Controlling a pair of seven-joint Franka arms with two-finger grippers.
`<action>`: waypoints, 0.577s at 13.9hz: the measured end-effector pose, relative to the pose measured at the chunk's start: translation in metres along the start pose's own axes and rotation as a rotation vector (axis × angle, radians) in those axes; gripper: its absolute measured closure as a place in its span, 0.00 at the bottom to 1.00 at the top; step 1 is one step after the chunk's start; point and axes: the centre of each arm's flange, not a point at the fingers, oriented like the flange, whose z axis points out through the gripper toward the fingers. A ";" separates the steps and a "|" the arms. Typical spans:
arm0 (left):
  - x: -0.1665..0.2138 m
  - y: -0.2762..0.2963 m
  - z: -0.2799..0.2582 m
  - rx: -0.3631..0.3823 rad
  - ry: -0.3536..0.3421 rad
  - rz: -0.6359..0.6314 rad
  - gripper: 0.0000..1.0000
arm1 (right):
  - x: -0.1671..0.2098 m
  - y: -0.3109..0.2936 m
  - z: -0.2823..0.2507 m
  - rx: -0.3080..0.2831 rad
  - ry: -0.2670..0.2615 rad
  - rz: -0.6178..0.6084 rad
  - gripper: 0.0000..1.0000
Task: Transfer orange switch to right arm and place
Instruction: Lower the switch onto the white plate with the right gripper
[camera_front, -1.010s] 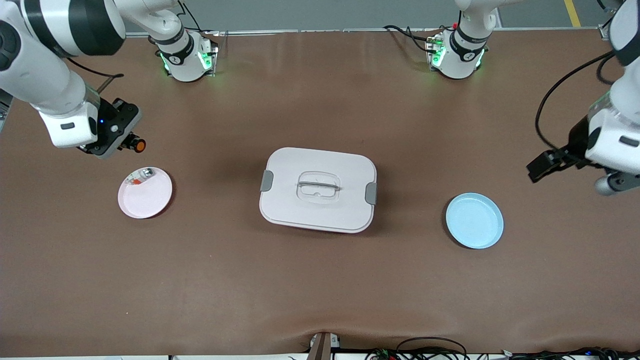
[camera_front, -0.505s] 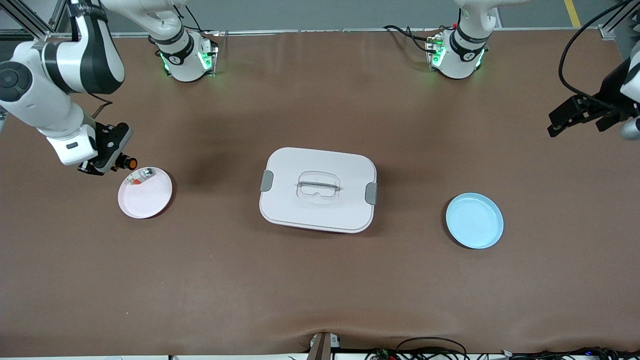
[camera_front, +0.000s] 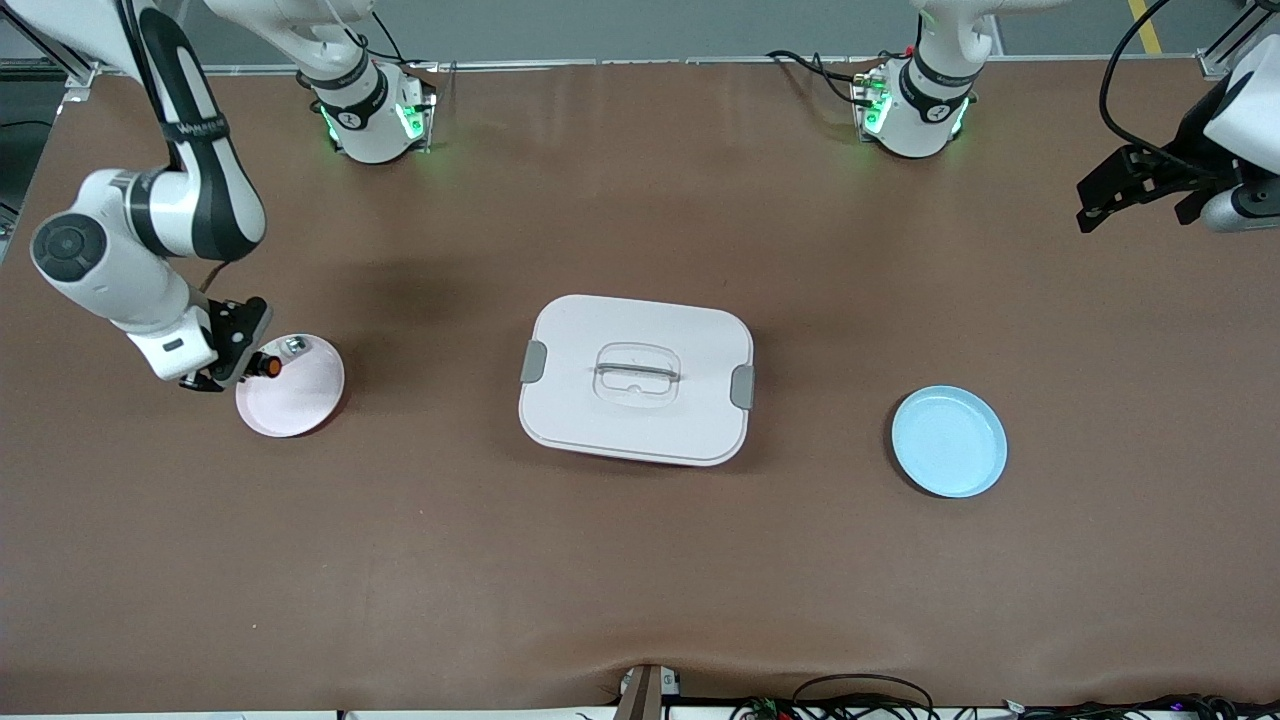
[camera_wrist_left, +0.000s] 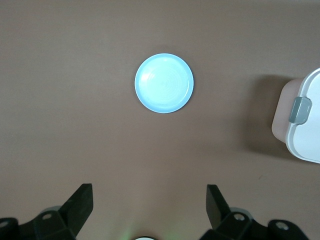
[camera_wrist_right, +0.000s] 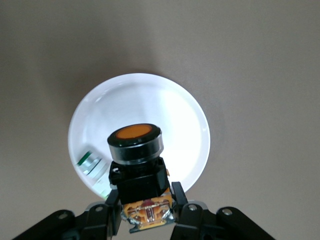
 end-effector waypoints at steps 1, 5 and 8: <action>0.000 0.000 0.002 0.001 -0.004 0.000 0.00 | 0.003 0.000 0.013 0.001 0.000 -0.004 0.57; 0.002 -0.007 0.006 0.002 -0.011 -0.013 0.00 | 0.007 0.001 0.052 -0.010 0.004 -0.027 0.57; 0.006 -0.027 0.008 0.001 -0.011 -0.051 0.00 | 0.000 0.000 0.072 0.000 0.002 -0.091 0.57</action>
